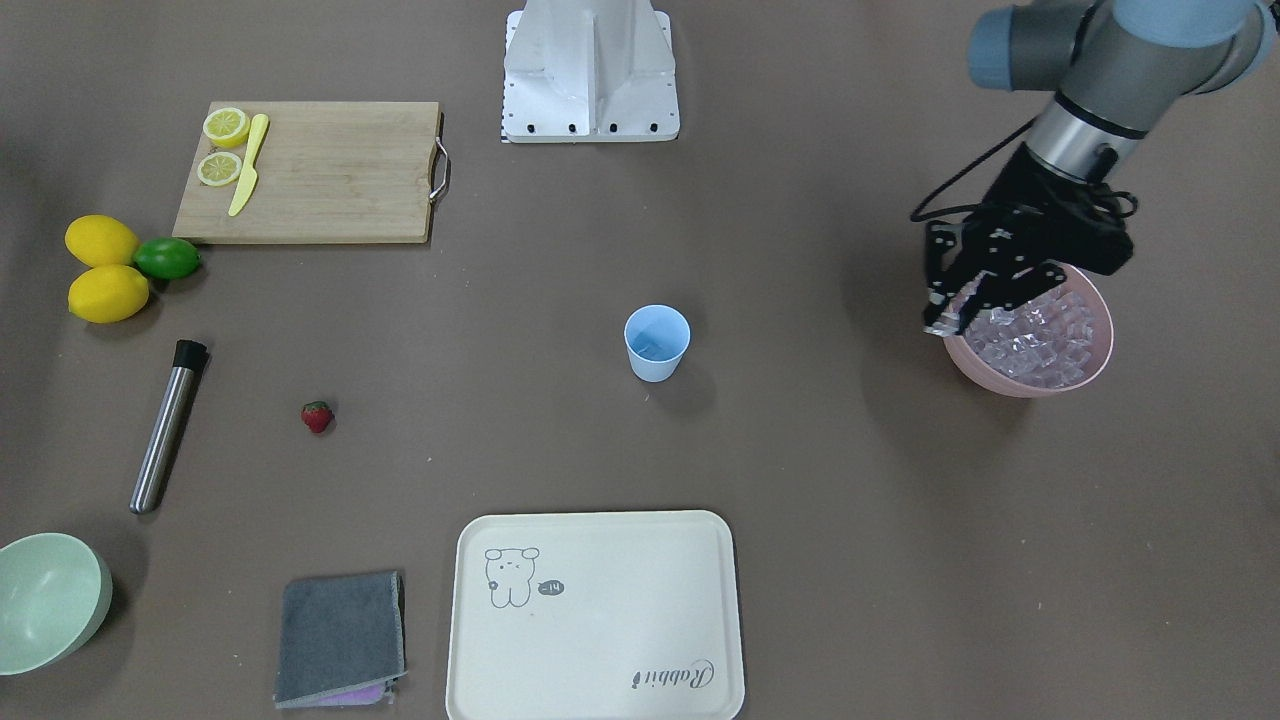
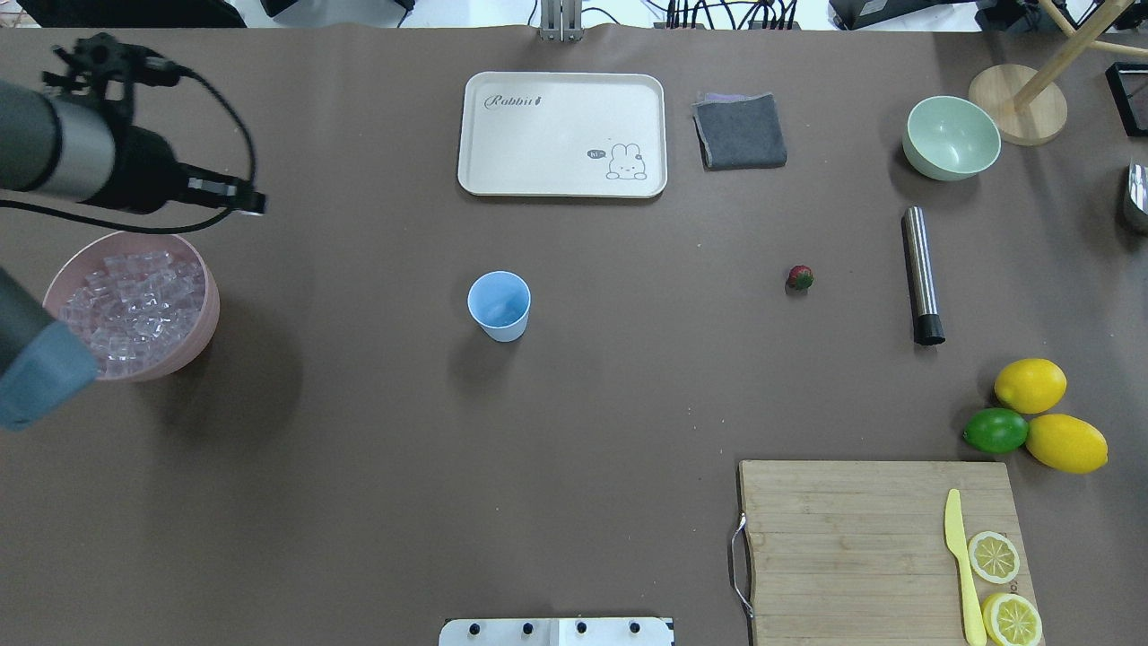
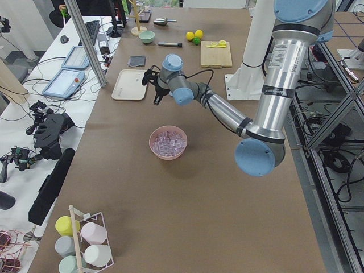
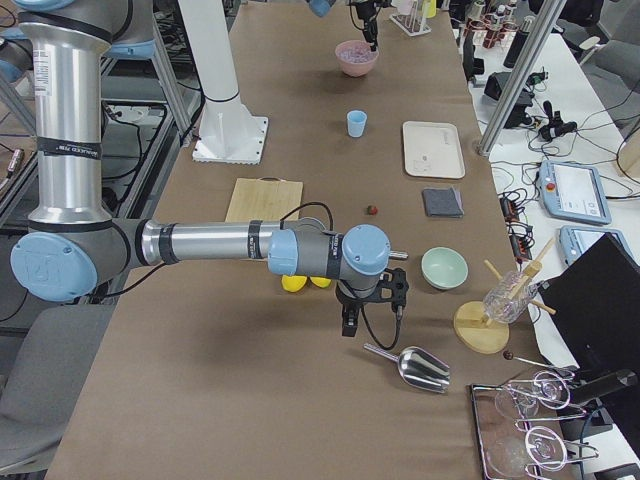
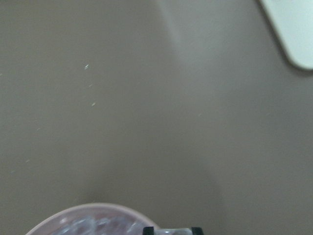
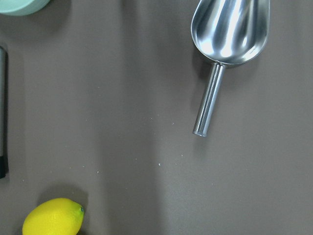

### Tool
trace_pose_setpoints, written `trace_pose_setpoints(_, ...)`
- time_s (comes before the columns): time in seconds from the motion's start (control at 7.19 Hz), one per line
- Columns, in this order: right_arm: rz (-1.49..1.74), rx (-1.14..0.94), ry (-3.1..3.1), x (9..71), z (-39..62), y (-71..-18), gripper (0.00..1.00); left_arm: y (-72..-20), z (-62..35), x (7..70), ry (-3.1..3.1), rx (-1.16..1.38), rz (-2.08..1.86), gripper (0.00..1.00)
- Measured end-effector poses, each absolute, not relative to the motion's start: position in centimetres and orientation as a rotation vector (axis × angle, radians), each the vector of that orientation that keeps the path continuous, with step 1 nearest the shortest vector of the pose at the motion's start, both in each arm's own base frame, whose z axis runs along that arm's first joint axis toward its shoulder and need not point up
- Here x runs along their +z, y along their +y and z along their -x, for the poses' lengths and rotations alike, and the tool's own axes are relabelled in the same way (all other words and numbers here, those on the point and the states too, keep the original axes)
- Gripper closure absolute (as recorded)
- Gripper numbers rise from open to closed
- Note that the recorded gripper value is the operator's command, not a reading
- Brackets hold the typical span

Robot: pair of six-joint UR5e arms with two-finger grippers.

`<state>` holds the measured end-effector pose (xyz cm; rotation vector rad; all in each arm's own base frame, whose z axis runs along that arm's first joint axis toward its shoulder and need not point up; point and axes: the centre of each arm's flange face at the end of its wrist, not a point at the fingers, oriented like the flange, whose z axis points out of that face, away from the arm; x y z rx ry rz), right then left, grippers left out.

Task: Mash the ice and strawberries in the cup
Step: 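Carry the ice cube with the left gripper over the light-blue cup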

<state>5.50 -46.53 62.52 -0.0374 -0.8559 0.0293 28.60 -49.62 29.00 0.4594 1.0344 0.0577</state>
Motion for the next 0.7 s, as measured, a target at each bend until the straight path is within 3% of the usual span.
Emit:
trace_pose_setpoints(0.28, 0.035, 0.028, -0.857, 62.4, -5.5, -46.6, 0.00, -48.5, -37.4, 22.0, 1.132, 0.009, -0.436, 1.00)
trace_pose_setpoints(0.7, 0.035, 0.028, -0.857, 62.4, -5.5, -46.6, 0.00, -45.5, -46.8, 22.0, 1.132, 0.007, -0.460, 1.00)
